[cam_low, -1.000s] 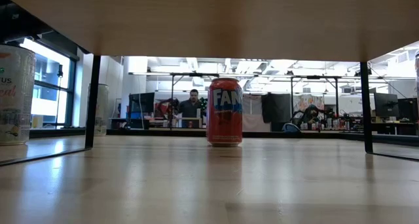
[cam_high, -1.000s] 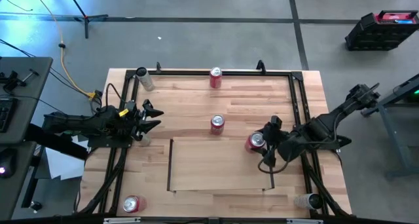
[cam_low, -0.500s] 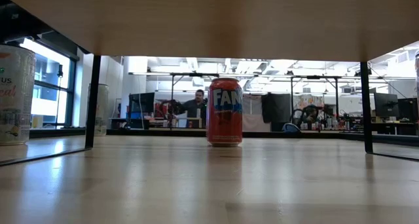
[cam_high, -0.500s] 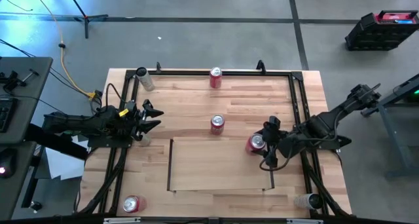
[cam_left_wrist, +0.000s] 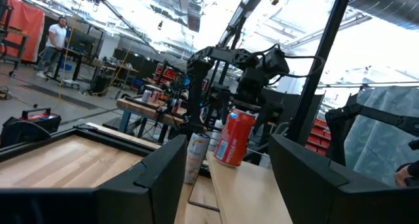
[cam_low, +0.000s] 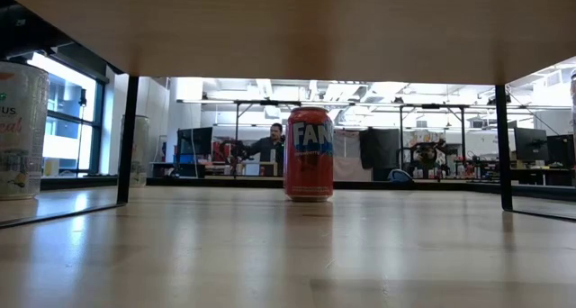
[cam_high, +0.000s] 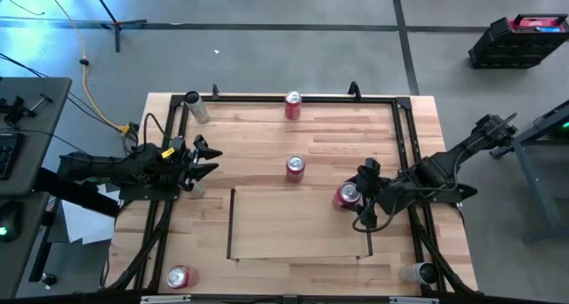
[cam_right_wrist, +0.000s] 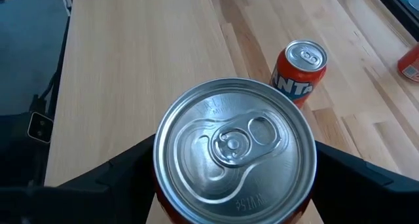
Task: Place canned beverage on shelf
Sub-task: Put the top right red soda can on the shelf
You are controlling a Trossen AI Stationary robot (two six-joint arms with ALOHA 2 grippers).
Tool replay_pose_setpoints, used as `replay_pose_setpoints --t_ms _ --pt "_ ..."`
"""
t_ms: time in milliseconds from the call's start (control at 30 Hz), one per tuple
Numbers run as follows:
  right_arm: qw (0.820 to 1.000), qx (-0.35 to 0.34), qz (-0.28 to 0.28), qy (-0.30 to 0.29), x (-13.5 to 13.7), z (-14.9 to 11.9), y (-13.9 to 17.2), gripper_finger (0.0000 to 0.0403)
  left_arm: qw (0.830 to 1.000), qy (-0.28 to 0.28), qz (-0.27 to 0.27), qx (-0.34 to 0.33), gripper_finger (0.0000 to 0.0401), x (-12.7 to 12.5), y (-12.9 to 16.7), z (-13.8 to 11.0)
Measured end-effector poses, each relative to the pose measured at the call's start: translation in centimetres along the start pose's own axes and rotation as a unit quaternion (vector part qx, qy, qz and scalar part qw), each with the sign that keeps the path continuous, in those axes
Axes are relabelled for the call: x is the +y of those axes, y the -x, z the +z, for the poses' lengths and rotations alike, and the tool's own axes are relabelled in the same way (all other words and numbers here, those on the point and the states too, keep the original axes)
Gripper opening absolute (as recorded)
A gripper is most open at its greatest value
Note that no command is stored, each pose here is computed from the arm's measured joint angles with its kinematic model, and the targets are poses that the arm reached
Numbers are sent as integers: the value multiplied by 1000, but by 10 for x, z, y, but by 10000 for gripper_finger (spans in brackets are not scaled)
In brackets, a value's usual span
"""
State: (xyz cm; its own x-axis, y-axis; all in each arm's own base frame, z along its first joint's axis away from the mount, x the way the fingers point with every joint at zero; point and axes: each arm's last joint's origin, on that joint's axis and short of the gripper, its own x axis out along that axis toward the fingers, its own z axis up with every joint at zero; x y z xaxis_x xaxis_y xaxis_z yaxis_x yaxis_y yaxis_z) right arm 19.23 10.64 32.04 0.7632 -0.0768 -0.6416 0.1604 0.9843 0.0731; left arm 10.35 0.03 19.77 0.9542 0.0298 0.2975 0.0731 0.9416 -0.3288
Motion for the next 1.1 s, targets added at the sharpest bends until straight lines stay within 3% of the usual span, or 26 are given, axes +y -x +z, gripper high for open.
replay_pose_setpoints --t_ms 1100 --pt "1000 1 16 -7 0 2 -1 323 1000 8 0 0 209 0 0 0"
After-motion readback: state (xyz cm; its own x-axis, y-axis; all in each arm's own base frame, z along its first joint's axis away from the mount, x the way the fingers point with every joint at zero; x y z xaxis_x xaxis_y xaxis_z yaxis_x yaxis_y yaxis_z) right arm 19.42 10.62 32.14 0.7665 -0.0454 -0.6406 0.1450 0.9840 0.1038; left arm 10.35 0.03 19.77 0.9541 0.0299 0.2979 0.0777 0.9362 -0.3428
